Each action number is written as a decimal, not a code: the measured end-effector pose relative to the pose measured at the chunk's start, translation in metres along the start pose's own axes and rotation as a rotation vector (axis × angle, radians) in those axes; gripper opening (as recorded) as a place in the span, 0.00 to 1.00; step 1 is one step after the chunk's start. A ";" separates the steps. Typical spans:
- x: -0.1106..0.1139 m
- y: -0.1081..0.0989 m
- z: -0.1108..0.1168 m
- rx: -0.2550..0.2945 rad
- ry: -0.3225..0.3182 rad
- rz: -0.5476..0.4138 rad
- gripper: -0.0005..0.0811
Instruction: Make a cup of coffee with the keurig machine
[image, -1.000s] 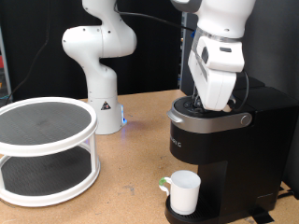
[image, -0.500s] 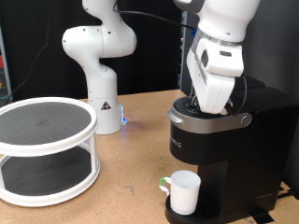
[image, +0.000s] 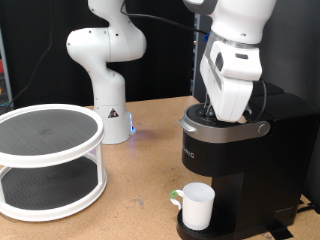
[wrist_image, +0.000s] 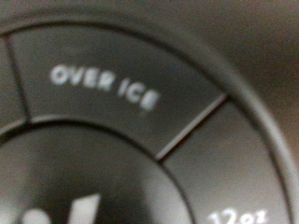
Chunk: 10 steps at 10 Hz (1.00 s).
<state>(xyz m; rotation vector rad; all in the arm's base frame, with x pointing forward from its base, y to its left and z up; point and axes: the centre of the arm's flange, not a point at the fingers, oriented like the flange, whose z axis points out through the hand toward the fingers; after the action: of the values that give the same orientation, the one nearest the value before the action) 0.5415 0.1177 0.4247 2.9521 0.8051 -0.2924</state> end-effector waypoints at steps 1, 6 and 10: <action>-0.001 -0.001 0.000 -0.007 0.017 -0.014 0.02; -0.011 -0.005 0.001 -0.029 0.101 -0.074 0.02; -0.028 -0.013 0.002 0.062 0.183 -0.137 0.02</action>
<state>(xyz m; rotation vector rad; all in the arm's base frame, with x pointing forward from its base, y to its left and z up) 0.5111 0.1154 0.4281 3.0201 1.0402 -0.0557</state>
